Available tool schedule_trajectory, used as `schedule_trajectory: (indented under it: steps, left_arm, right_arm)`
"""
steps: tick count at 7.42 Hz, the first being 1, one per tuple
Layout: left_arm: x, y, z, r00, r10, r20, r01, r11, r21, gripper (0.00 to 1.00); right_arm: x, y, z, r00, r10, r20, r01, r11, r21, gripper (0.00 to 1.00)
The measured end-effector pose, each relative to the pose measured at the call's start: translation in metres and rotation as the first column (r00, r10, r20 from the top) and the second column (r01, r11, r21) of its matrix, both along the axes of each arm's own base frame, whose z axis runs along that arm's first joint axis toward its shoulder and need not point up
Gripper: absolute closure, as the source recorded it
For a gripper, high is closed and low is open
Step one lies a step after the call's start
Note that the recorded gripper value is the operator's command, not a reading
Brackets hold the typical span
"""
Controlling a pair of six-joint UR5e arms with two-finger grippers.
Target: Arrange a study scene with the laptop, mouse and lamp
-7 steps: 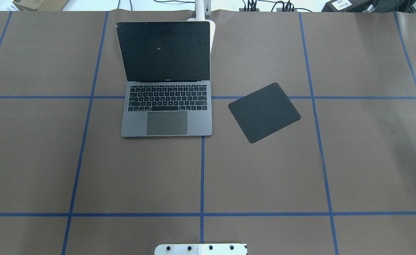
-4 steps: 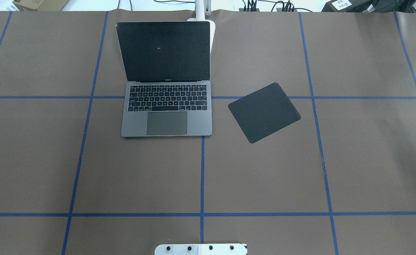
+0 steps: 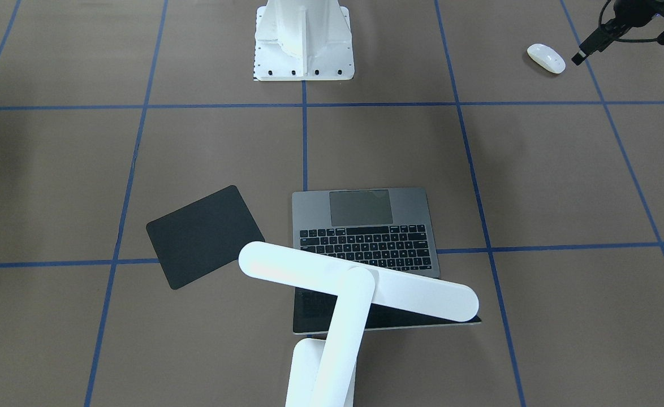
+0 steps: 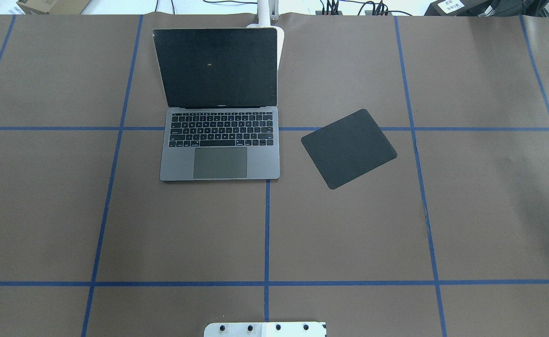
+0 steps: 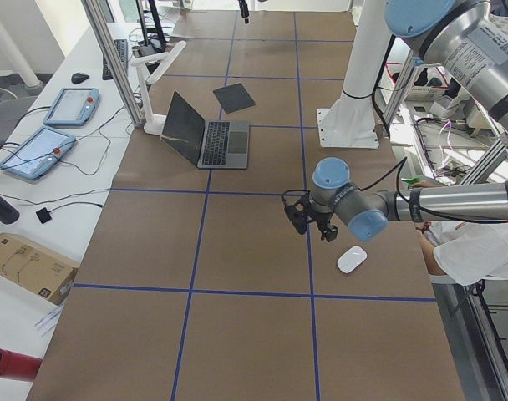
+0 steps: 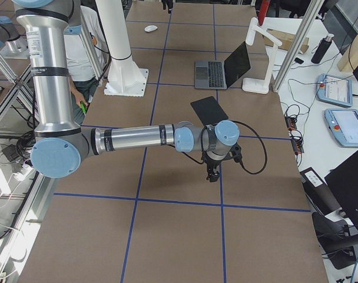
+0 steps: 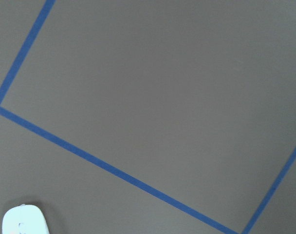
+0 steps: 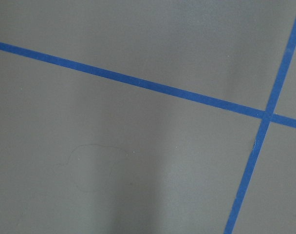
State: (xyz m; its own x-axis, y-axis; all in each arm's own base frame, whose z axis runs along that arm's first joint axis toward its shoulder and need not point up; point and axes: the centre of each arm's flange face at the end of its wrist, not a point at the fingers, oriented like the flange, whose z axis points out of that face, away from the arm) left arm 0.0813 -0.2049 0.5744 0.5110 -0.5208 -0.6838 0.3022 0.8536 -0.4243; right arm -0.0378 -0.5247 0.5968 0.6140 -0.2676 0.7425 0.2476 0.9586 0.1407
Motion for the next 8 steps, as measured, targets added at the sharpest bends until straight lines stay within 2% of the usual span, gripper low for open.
schedule_trajectory:
  steps: [3, 8]
  left_arm:
    - [-0.028, 0.032, 0.040, 0.998, -0.067, 0.005, 0.067, 0.996, -0.057, 0.00]
    - [-0.042, 0.045, 0.084, 0.989, -0.089, 0.120, 0.096, 0.994, -0.060, 0.00]
  right_arm:
    - [-0.001, -0.001, -0.009, 1.000, -0.001, 0.005, 0.001, 1.000, 0.017, 0.01]
    - [-0.003, -0.003, -0.023, 1.000, -0.002, 0.007, 0.002, 0.999, 0.044, 0.01]
